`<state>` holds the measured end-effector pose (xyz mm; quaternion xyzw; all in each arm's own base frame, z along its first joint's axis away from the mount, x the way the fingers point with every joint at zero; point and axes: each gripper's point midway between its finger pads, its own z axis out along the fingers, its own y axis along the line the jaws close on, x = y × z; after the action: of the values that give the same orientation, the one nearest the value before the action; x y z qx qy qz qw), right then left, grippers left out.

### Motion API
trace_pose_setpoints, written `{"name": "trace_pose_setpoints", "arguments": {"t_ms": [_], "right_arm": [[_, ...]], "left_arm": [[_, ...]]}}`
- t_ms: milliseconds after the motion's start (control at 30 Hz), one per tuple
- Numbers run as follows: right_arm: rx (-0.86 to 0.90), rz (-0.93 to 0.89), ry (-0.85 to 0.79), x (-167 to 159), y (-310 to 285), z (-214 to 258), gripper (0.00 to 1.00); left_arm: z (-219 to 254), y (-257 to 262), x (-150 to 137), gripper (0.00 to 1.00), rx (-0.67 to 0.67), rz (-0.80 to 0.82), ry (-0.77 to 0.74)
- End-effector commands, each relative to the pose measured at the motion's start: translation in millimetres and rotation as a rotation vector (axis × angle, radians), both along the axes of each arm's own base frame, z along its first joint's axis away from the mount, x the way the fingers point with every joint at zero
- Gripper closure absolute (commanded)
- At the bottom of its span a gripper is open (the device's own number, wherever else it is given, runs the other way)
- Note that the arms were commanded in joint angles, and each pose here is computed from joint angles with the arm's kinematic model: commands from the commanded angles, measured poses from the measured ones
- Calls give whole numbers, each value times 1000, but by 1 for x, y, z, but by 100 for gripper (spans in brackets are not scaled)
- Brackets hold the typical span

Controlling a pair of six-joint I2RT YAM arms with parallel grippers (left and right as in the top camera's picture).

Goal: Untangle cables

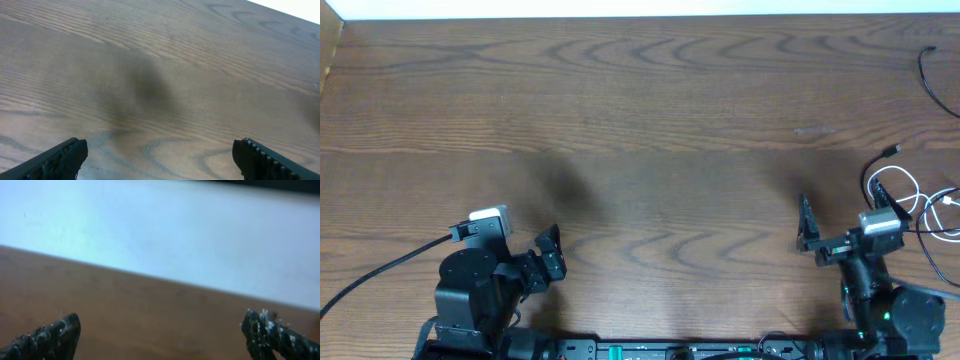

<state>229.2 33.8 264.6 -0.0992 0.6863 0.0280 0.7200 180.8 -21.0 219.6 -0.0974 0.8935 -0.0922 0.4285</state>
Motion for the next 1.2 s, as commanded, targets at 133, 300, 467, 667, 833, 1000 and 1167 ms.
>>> {"name": "trace_pose_setpoints", "arguments": {"t_ms": [133, 300, 467, 667, 833, 1000, 1167], "right_arm": [[-7, 4, -163, 1, 1, -8, 1], [0, -13, -245, 2, -2, -9, 1], [7, -31, -313, 1, -4, -6, 1], [3, -53, -299, 2, -8, -9, 1], [-5, -76, -143, 13, -11, -46, 1], [-24, -75, 64, 16, -11, -97, 1], [-30, -89, 109, 16, -14, -108, 1]], "left_arm": [[-1, 1, 0, 2, 15, -7, 0], [-1, 1, 0, 2, 15, -7, 0], [-1, 1, 0, 2, 15, -7, 0], [-1, 1, 0, 2, 15, -7, 0], [-1, 1, 0, 2, 15, -7, 0], [-1, 1, 0, 2, 15, -7, 0], [-1, 1, 0, 2, 15, -7, 0]]}}
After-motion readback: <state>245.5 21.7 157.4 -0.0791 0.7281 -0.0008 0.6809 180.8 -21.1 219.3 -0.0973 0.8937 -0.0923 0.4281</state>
